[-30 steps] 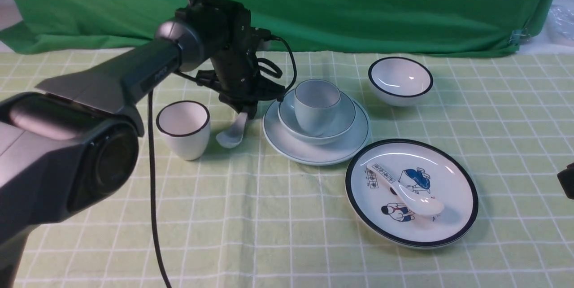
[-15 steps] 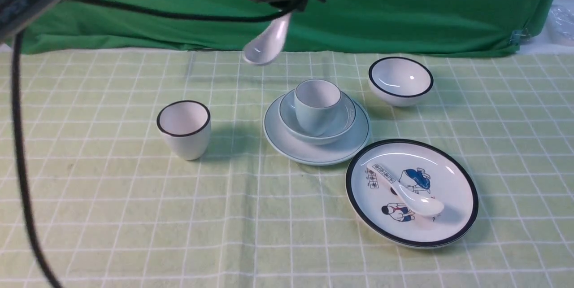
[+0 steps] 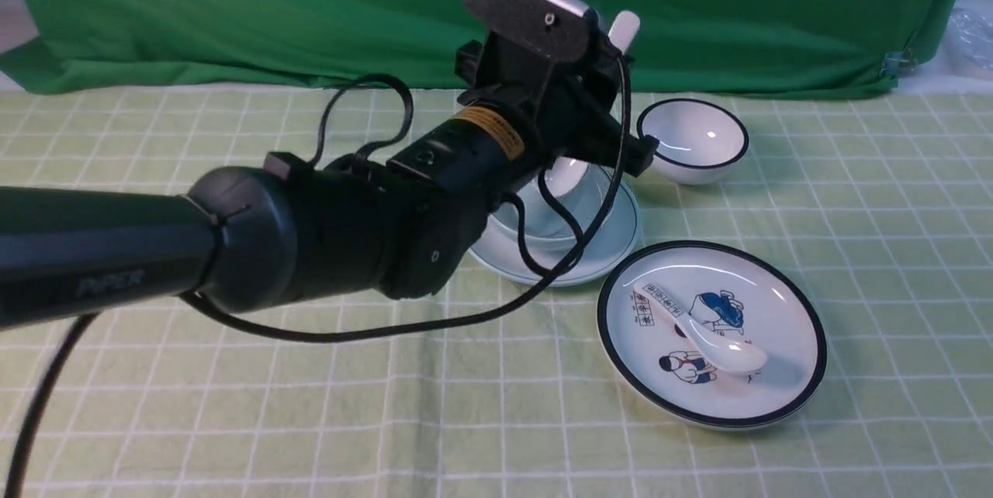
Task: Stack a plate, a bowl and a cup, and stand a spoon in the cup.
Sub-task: Use the left arm to put the blue soup spoon into the blue teacup in the middle
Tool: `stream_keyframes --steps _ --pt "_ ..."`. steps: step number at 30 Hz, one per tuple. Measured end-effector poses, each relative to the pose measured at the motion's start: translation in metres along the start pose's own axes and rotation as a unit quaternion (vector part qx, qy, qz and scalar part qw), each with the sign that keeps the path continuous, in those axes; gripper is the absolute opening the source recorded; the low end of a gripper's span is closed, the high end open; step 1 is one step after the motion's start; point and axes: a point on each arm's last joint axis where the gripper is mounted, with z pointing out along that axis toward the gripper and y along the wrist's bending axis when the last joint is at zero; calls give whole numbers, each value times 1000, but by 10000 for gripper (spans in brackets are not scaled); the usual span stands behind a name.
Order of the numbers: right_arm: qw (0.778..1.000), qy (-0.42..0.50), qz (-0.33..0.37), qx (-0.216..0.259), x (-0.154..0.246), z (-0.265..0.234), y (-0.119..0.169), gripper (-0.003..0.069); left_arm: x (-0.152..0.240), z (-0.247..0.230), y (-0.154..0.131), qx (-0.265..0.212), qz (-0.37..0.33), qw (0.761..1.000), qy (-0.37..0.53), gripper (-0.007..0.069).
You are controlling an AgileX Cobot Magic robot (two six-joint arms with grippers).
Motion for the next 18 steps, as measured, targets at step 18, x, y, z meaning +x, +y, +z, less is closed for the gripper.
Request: stream_keyframes --steps 18 --pt "1000 -18 12 -1 -3 0 0 123 41 38 40 33 -69 996 -36 116"
